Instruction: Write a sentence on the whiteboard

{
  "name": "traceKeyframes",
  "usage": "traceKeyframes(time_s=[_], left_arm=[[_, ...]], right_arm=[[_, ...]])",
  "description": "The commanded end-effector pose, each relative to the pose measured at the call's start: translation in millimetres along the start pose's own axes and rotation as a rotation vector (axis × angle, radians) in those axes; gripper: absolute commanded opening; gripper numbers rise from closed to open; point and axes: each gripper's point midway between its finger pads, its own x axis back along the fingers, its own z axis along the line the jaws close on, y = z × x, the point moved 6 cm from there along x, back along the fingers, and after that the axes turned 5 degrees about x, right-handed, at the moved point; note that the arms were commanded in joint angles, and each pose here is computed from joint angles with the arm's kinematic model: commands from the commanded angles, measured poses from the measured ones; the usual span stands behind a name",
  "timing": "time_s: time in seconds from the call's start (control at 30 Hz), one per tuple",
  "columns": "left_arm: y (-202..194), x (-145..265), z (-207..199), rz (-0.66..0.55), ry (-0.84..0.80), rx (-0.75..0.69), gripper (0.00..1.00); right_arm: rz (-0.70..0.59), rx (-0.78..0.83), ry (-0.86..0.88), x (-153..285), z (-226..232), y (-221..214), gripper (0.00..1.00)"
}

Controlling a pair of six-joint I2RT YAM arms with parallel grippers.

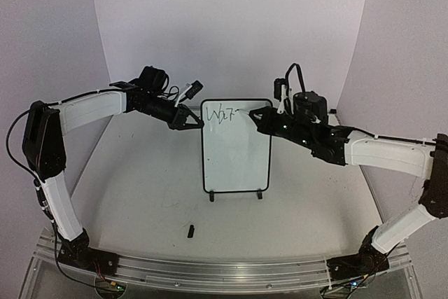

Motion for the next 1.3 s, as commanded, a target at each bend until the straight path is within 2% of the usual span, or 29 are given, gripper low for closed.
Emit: traceKeyframes(time_s=[0.0,0.23,0.77,1.27], left_arm=[[-6.4,0.9,-2.5,0.045,0.05,-0.037,0.0],[-6.3,0.8,-2.5,0.045,0.049,-0.037,0.0],[-6.2,1.5,-4.0,0.045,0.047,-0.039,0.0],[-5.5,2.1,-4.6,0.042,0.048,-0.042,0.0]], right_arm=[[0.025,-0.016,-0.039,3.8,-10.1,-8.5,0.0],[0.077,-0.036,-0.027,3.4,-14.9,-26.4,0.0],[-0.102,-0.047,0.002,9.3,-1.7,14.4,0.0],[-0.12,-0.052,-0.072,17.4,-14.1,9.8,0.0]])
